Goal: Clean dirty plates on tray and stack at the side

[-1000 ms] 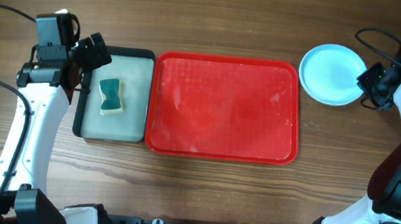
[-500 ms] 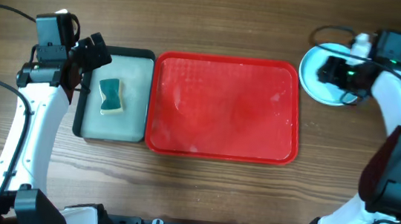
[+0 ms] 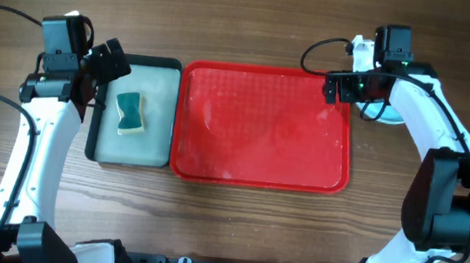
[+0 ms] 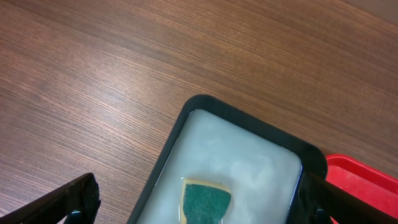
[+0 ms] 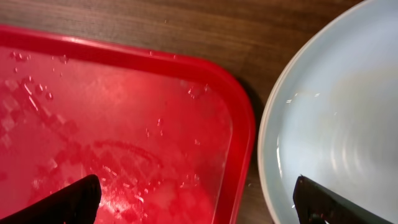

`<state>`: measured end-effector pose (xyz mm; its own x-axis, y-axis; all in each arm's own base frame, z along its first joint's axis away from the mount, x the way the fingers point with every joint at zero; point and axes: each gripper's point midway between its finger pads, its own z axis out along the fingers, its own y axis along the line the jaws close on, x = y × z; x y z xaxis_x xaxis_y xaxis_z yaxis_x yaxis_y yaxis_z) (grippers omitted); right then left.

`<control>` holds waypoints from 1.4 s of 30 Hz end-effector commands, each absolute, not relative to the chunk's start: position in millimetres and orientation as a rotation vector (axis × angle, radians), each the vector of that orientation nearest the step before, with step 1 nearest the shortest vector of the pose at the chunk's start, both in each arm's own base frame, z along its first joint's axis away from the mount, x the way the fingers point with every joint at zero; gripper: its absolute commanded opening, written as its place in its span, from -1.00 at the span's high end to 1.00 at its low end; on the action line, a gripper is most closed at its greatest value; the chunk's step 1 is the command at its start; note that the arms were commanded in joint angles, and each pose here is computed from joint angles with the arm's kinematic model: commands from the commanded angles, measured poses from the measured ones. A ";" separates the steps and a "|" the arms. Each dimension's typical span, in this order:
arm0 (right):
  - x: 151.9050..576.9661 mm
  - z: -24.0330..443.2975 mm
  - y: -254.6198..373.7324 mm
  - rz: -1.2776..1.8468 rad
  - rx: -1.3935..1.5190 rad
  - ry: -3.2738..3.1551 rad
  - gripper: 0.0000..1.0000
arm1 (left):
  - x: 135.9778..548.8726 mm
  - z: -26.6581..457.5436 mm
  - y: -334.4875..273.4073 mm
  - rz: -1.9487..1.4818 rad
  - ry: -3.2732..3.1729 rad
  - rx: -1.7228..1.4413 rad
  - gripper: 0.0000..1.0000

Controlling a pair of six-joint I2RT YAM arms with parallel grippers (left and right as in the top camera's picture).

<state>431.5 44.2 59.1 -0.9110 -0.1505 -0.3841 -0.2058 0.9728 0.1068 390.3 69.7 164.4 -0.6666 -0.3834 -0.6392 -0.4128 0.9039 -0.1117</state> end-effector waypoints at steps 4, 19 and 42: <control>438.9 74.3 40.6 0.167 -0.268 2.682 -0.99 | 391.9 167.3 71.3 0.047 2.355 -0.587 -1.00; 442.7 75.8 40.8 0.165 -0.268 2.665 -0.99 | 391.9 167.3 71.3 0.047 2.355 -0.587 -1.00; 258.2 451.9 48.5 -0.012 -0.381 1.638 -0.99 | 391.9 167.3 71.3 0.047 2.355 -0.587 -1.00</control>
